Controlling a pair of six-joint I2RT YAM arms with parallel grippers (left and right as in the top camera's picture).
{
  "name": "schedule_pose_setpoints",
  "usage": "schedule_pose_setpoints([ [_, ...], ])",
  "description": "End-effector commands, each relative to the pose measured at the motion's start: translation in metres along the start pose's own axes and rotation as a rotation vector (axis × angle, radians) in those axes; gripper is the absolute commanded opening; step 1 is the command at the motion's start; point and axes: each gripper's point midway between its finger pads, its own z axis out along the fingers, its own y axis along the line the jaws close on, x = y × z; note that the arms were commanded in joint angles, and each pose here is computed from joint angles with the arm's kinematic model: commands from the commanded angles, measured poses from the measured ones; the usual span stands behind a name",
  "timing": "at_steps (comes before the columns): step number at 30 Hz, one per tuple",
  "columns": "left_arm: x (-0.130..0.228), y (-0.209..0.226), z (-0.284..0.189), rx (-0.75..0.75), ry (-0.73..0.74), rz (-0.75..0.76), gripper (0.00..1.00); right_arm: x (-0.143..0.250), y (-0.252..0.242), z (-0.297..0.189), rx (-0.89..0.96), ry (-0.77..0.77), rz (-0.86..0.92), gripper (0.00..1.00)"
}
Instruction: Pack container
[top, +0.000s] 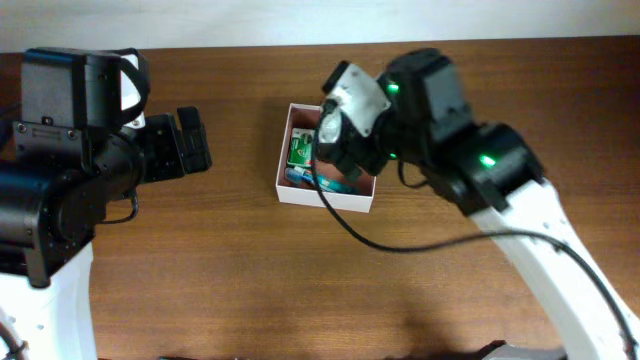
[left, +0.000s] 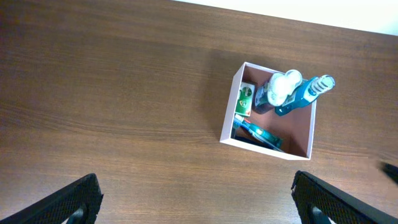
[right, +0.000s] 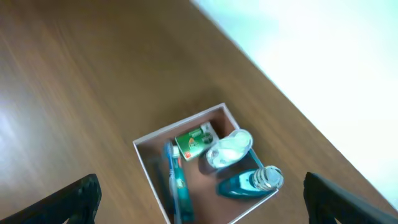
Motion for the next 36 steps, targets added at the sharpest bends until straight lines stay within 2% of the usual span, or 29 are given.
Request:
schedule_pose_setpoints([
  [1,-0.002,0.003,-0.003,-0.013,-0.014,0.012,0.99,-0.014,0.000,-0.033,0.025,-0.070,0.191,0.99],
  [3,-0.002,0.004,-0.003,-0.014,-0.014,0.012,0.99,-0.019,0.001,-0.048,0.028,-0.103,0.280,0.99],
  [5,-0.002,0.003,-0.003,-0.013,-0.014,0.011,0.99,-0.016,0.002,-0.057,0.034,-0.102,0.290,0.99],
  [8,-0.002,0.003,-0.003,-0.013,-0.014,0.012,0.99,0.007,-0.013,-0.069,0.152,-0.028,0.309,0.99],
  [11,-0.002,0.003,-0.003,-0.013,-0.014,0.012,0.99,0.014,-0.034,-0.095,0.278,-0.040,0.326,0.99],
  [17,-0.002,0.003,-0.003,-0.013,-0.014,0.011,0.99,0.034,-0.061,-0.201,0.501,-0.171,0.402,0.99],
  [20,-0.002,0.003,-0.003,-0.013,-0.014,0.011,1.00,0.052,-0.054,-0.253,0.601,-0.227,0.431,0.97],
  [24,-0.002,0.003,-0.003,-0.013,-0.014,0.012,0.99,0.079,-0.031,-0.294,0.676,-0.273,0.448,0.99],
  [29,-0.002,0.003,-0.003,-0.013,-0.014,0.011,0.99,0.127,-0.002,-0.286,0.670,-0.270,0.459,0.99],
  [36,-0.002,0.003,-0.003,-0.013,-0.014,0.012,0.99,0.203,0.005,-0.214,0.662,-0.284,0.482,0.99],
])
